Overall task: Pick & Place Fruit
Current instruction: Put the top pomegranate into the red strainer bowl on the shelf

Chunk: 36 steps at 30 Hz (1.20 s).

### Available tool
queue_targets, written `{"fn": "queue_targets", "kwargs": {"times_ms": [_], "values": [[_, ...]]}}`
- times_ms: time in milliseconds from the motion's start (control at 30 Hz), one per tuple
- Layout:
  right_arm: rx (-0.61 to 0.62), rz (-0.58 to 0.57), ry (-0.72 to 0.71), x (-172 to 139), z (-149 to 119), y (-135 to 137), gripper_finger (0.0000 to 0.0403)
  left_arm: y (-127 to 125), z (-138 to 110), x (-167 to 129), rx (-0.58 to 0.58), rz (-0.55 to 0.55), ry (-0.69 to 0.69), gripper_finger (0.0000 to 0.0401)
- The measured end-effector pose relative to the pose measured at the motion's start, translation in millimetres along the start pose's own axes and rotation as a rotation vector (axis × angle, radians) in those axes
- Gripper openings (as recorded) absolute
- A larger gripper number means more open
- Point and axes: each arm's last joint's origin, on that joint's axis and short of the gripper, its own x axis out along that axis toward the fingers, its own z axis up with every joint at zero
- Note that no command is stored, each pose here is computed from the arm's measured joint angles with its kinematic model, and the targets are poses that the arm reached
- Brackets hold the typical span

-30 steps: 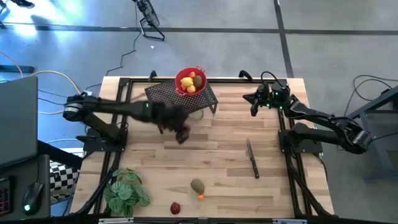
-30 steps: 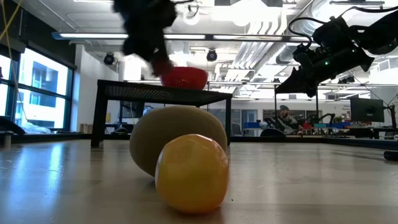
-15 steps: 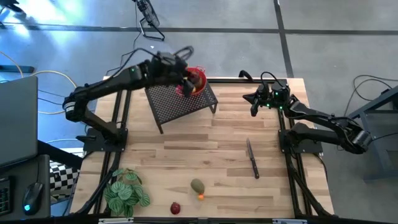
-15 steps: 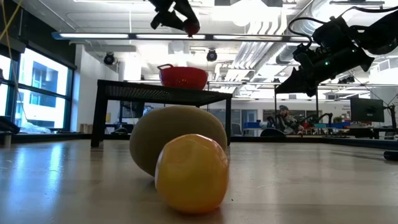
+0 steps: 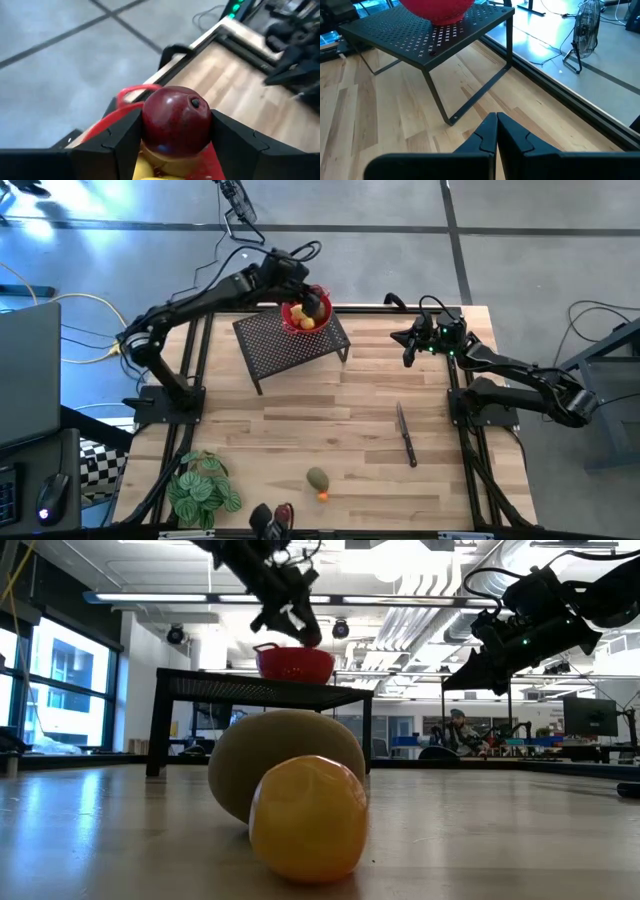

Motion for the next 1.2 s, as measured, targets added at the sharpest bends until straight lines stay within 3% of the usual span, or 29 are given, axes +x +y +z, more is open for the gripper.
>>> {"fn": "queue_targets", "kwargs": {"times_ms": [300,600,1200], "values": [[0.0,0.0,0.0,0.0,0.0,0.1,0.0002,5.0,-3.3,9.4,0.001,0.133,-0.002,0.0209],[-0.001,0.0,0.0,0.0,0.0,0.1,0.0002,11.9,-16.9,7.2,-0.034,0.29,0.114,0.0209],[0.0,0.0,0.0,0.0,0.0,0.1,0.0002,11.0,-13.4,7.8,-0.058,0.278,0.074,0.0209]]}}
